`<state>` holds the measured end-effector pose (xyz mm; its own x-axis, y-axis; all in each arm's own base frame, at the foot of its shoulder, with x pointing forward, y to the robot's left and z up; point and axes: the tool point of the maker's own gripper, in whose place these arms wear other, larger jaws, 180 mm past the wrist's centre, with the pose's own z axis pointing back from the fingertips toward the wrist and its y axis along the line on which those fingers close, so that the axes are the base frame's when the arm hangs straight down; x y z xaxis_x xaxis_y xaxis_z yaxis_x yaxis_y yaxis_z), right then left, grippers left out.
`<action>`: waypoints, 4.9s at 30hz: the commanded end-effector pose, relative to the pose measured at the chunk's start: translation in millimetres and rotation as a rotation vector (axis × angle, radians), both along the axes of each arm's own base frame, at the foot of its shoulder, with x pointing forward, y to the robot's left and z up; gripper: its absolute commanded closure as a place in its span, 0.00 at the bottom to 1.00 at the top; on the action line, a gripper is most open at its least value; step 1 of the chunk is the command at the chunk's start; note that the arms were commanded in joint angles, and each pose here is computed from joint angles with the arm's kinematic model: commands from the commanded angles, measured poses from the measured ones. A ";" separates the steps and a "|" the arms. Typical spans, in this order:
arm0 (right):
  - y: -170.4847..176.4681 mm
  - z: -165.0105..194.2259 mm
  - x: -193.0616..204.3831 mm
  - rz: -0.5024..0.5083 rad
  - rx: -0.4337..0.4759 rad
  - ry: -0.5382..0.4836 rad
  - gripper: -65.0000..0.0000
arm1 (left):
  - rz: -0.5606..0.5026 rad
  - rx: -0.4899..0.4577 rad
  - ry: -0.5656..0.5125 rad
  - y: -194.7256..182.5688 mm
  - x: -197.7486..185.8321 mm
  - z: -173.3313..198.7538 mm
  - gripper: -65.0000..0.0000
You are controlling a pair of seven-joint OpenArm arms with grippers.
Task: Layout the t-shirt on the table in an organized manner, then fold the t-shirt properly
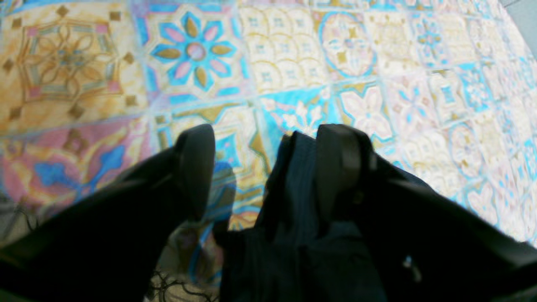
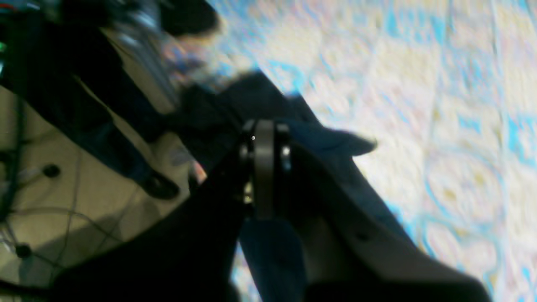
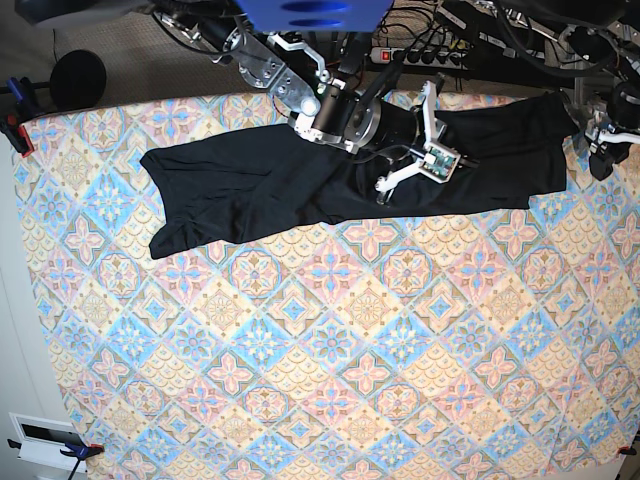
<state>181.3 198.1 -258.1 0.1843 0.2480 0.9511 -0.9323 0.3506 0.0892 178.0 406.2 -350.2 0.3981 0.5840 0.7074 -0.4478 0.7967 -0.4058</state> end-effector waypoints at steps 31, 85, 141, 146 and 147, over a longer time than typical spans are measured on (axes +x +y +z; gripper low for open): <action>75.5 -11.9 -14.8 0.168 0.086 -0.043 1.00 | 0.008 0.047 -0.029 10.4 3.8 14.3 0.42; -149.8 30.9 144.7 -0.639 0.263 -0.092 0.29 | 0.051 0.023 0.069 9.8 -49.6 -6.9 0.31; -167.7 0.5 134.1 -0.676 0.197 -0.036 0.29 | -0.619 -0.280 0.340 -143.4 -21.7 -110.3 0.39; -197.3 -2.5 144.6 -0.757 0.181 -0.045 0.29 | -0.619 -0.278 0.334 -143.4 -18.9 -109.4 0.64; -204.0 -3.1 146.6 -0.775 0.178 -0.047 0.29 | -0.619 -0.278 0.334 -143.4 -18.9 -109.4 0.72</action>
<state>324.6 -7.5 -276.2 0.2495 -0.0662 0.9661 -0.4240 0.8895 0.1705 183.5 266.7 -443.4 0.8080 0.3919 0.4400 -0.0742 0.8085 -0.5838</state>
